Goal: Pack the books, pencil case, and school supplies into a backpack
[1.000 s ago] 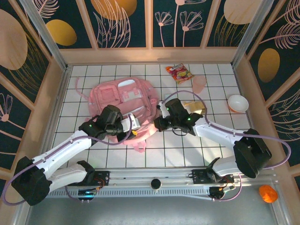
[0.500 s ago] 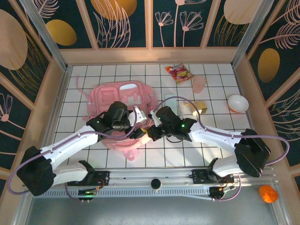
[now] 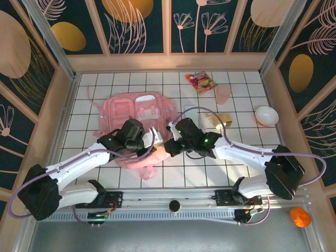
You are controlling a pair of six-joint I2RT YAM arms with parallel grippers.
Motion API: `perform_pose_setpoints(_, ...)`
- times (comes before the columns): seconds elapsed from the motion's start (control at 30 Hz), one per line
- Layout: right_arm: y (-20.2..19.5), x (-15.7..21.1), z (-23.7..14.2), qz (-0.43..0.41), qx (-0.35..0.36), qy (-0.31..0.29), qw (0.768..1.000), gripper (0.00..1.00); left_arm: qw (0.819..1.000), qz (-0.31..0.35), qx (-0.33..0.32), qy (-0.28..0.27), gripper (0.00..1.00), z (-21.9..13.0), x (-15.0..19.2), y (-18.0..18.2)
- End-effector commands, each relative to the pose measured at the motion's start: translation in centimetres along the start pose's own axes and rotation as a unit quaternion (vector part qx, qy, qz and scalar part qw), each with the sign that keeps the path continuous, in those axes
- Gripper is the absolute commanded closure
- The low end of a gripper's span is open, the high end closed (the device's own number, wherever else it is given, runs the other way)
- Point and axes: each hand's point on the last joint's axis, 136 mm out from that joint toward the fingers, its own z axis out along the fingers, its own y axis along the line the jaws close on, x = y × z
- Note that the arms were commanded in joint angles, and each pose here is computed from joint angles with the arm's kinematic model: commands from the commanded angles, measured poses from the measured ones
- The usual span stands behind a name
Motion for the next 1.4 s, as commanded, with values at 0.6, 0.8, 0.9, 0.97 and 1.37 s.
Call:
perform_pose_setpoints(0.6,-19.7,-13.9,-1.5,0.094,0.127,-0.174,0.972,1.0,0.984,0.153,0.054,-0.077,1.0,-6.0,-1.5,-4.3)
perform_pose_setpoints(0.8,-17.1,-13.1,-3.0,0.055,0.119,-0.167,0.977,0.71,0.99,0.075,-0.071,-0.094,0.41,-6.0,-2.9,0.3)
perform_pose_setpoints(0.9,-15.6,-11.9,-4.9,0.03,0.126,-0.172,0.976,0.59,0.983,0.038,-0.145,-0.105,0.26,-6.8,-3.1,2.9)
perform_pose_setpoints(0.97,-14.4,-11.2,-5.9,0.012,0.122,-0.178,0.976,0.57,0.979,0.016,-0.183,-0.092,0.24,-6.7,-2.1,4.5)
perform_pose_setpoints(1.37,-8.1,-9.1,-8.2,-0.088,0.073,-0.223,0.968,0.53,0.984,0.051,-0.168,0.022,0.08,-0.5,1.9,6.7)
